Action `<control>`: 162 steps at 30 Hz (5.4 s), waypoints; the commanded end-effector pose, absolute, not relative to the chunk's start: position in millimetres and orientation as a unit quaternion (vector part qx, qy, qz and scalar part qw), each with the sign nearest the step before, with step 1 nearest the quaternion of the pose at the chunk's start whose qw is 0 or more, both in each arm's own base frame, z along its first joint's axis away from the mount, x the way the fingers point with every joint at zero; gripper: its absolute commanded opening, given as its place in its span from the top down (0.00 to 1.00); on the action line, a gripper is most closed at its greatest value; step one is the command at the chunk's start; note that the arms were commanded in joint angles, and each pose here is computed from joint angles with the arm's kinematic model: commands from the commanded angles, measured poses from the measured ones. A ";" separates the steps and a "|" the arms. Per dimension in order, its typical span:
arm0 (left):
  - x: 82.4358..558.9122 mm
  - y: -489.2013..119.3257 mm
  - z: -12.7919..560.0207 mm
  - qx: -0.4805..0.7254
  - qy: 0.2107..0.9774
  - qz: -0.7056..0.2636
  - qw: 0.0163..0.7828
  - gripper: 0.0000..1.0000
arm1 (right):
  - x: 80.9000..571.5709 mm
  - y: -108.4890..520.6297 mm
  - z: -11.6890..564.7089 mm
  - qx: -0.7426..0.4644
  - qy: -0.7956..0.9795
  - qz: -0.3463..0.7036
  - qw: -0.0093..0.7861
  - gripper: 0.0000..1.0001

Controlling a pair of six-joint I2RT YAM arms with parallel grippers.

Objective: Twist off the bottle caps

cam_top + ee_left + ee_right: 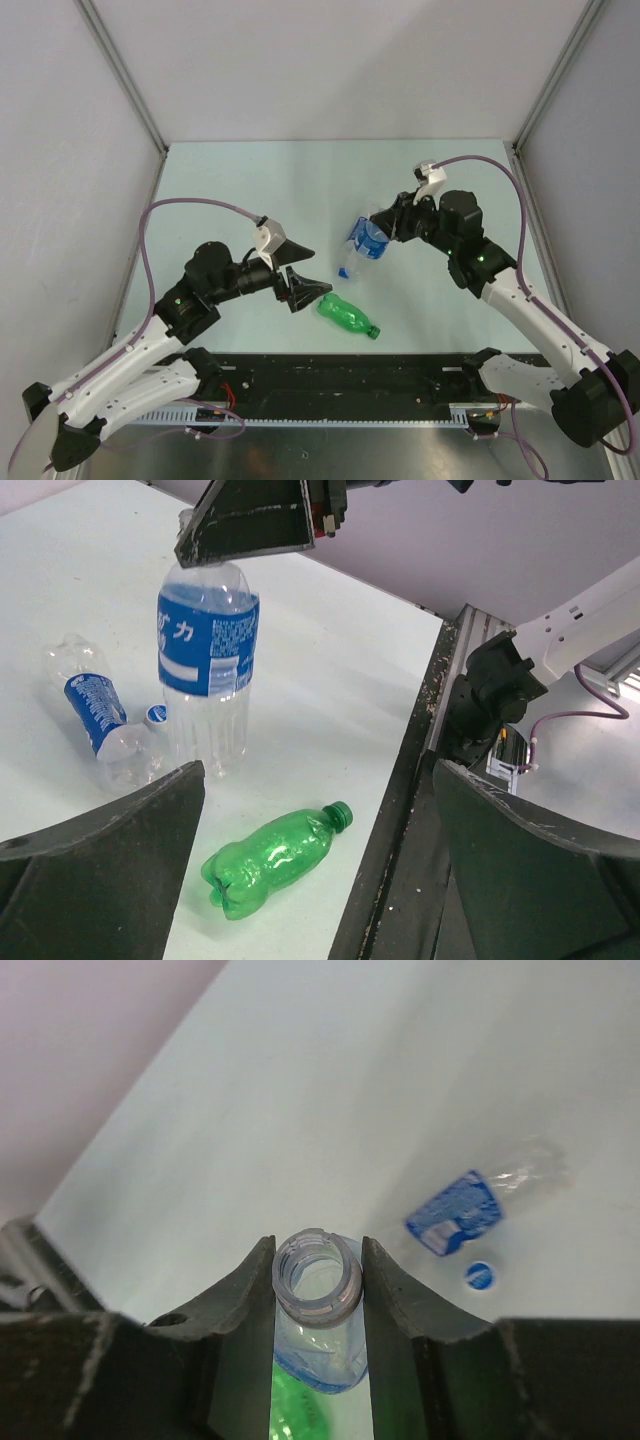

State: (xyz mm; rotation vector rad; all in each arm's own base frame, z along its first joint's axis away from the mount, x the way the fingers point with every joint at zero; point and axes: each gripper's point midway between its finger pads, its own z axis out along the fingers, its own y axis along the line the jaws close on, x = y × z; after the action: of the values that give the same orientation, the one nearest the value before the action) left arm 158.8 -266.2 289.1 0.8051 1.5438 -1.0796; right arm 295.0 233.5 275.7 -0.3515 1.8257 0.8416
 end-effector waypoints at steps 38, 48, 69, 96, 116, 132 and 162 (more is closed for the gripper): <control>167.5 -273.0 279.8 0.342 0.656 -0.440 0.509 0.00 | 342.6 94.5 240.0 0.065 0.765 0.062 0.638 0.95; 164.3 -274.8 279.8 0.354 0.651 -0.443 0.505 0.00 | 340.2 89.3 221.7 0.076 0.767 0.054 0.634 0.67; 159.7 -279.0 275.2 0.378 0.648 -0.446 0.489 0.01 | 320.0 114.6 305.4 0.028 0.687 0.171 0.706 0.01; 172.9 -306.4 162.6 0.502 0.757 -0.207 0.364 0.01 | 307.1 112.0 325.2 0.012 0.687 0.192 0.701 0.01; 181.3 -303.6 33.2 0.588 0.770 0.015 0.246 0.09 | 304.3 98.6 319.2 0.019 0.697 0.176 0.695 0.01; 176.9 -304.7 44.1 0.552 0.788 -0.019 0.270 0.50 | 302.1 102.6 323.1 0.021 0.693 0.197 0.694 0.01; 168.9 -249.7 266.6 0.374 0.688 -0.444 0.436 0.43 | 261.0 269.9 376.1 -0.135 0.621 0.534 0.558 0.01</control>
State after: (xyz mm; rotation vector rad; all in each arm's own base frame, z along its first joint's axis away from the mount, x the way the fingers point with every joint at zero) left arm 189.9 -243.6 248.3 0.8691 1.8055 -0.9744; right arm 289.7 230.6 318.0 -0.1856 1.6313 1.0392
